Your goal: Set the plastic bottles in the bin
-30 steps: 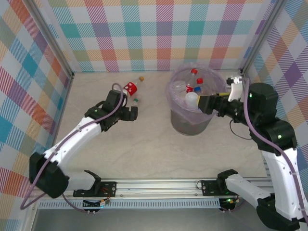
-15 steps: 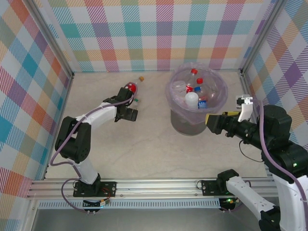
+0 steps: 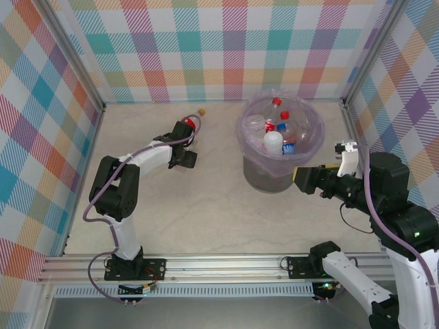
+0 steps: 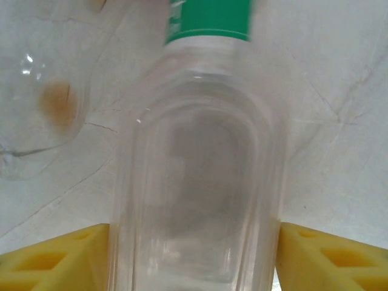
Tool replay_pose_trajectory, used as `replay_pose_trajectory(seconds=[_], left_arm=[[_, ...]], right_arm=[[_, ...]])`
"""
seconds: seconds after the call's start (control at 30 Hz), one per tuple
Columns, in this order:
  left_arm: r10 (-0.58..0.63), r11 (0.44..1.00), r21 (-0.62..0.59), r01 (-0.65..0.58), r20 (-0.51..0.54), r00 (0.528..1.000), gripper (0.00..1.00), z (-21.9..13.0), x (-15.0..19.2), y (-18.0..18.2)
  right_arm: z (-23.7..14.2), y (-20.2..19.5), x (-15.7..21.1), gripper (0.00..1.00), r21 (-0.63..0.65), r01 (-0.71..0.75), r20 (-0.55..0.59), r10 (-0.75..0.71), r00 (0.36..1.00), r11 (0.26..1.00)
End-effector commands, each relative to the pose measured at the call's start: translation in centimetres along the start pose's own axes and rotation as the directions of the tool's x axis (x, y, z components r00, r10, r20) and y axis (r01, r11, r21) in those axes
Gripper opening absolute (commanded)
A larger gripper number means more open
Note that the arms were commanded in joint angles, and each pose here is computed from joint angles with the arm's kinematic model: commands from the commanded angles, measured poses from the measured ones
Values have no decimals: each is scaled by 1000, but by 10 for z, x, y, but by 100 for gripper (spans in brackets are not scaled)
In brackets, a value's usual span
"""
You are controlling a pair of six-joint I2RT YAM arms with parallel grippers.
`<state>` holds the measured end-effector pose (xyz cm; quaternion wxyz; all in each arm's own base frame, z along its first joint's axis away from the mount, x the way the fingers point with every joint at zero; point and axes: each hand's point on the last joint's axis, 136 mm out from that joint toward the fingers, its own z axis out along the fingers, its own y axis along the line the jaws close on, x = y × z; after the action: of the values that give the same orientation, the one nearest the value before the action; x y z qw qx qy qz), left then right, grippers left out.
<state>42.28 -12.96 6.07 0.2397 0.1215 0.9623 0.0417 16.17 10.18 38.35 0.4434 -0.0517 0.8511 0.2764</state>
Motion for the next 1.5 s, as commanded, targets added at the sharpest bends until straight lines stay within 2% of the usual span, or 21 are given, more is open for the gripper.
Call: replay_pose_trajectory(seconds=[0.0,0.2,0.33,0.53,0.7,0.93,0.97,1.17,1.2,1.3,1.47], left_arm=[[3,1000,12,-3,6,1000,62,-1,-3,0],[2,1000,28,-2,1,1000,55,-6,3,-2],[-6,999,41,5,22,1000,54,-22,4,-6],[-50,994,100,38,119,992,54,-72,5,-18],[-95,981,190,41,282,955,53,-135,9,-41],[-202,926,378,6,479,854,52,-220,22,-75],[-220,916,402,-7,515,829,52,-233,19,-79],[-332,838,541,-69,607,722,52,-286,21,-101],[-345,823,562,-80,608,715,52,-291,21,-105],[-359,781,616,-99,574,736,54,-292,22,-121],[-361,737,661,-142,562,744,54,-300,21,-143]], right_arm=[[-1,-3,2,90,13,-4,-2,4,1000,1000],[-1,-4,0,90,22,3,3,-4,1000,1000],[-2,-3,-3,90,23,11,12,-11,1000,1000],[-2,9,-17,89,-17,71,32,-70,997,997],[17,31,-40,88,-125,72,34,-69,997,990],[57,61,-67,87,-262,40,48,-28,998,964],[65,66,-68,87,-271,46,41,-36,999,961],[111,95,-67,90,-334,48,-29,-61,998,941],[116,99,-67,91,-345,45,-34,-60,998,938],[131,105,-67,95,-347,49,-34,-65,997,936],[158,108,-62,96,-350,31,-69,-59,996,936]])
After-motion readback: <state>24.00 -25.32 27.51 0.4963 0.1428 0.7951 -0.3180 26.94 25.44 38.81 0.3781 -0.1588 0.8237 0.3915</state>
